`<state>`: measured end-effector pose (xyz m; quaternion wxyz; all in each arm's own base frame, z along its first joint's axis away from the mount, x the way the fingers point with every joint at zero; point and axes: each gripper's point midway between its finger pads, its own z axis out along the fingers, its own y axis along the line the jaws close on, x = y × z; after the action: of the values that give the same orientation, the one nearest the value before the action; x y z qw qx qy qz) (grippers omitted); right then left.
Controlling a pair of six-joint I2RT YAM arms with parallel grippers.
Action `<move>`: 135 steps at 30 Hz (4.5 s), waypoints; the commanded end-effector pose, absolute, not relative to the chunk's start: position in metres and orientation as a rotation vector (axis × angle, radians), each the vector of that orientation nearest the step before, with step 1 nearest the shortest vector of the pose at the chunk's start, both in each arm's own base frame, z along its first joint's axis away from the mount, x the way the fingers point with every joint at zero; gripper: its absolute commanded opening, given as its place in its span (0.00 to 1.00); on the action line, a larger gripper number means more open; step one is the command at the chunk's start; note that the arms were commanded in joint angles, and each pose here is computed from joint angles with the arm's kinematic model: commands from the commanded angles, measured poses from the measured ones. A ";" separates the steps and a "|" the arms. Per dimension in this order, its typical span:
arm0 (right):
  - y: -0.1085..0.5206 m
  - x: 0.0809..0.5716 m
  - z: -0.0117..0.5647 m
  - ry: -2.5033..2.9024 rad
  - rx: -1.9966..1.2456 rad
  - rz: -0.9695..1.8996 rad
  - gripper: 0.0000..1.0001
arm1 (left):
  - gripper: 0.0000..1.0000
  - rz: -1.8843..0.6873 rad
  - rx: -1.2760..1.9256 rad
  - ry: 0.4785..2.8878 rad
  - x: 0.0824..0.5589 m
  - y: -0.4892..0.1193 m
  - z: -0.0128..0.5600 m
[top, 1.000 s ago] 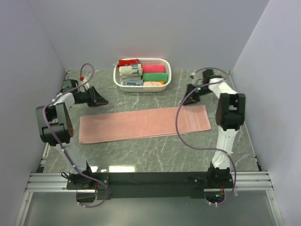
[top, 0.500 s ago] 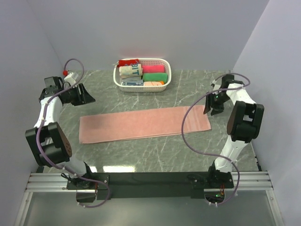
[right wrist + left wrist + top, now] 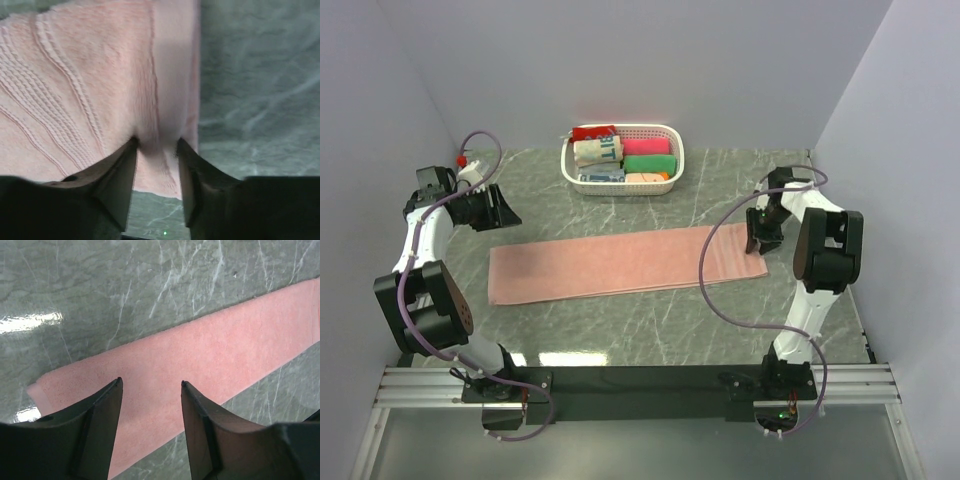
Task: Roll the towels
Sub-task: Fold the towel
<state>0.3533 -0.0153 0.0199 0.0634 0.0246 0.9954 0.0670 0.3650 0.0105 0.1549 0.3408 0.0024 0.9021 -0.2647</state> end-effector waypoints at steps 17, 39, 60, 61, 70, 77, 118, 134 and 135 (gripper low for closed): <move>-0.088 0.355 0.032 2.992 0.186 0.078 0.00 | 0.56 -0.638 0.041 2.318 0.369 0.016 0.169; -0.121 0.345 0.017 3.053 0.183 -0.054 0.45 | 0.56 -0.645 0.051 2.307 0.372 0.015 0.172; -0.098 0.319 -0.010 3.152 0.156 -0.057 0.03 | 0.55 -0.622 0.018 2.297 0.385 0.024 0.173; -0.100 0.321 -0.007 3.147 0.160 -0.048 0.00 | 0.55 -0.625 0.015 2.294 0.385 0.024 0.174; -0.122 0.365 0.082 2.933 0.131 0.039 0.00 | 0.55 -0.629 0.051 2.287 0.379 0.021 0.178; -0.058 0.360 0.109 2.911 0.008 0.269 0.00 | 0.55 -0.633 0.047 2.289 0.379 0.021 0.174; 0.216 0.345 0.064 2.945 -0.310 0.831 0.00 | 0.99 -0.668 0.065 2.288 0.370 0.015 0.182; 0.218 0.323 0.070 2.946 -0.317 0.844 0.00 | 1.00 -0.668 0.059 2.309 0.369 0.017 0.175; 0.219 0.321 0.069 2.949 -0.321 0.844 0.00 | 0.99 -0.670 0.058 2.310 0.369 0.016 0.175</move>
<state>0.3254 0.2076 0.0502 0.0078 -0.0931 0.9622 0.2558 0.3661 0.0146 0.1647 0.3461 0.0103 0.9006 -0.2626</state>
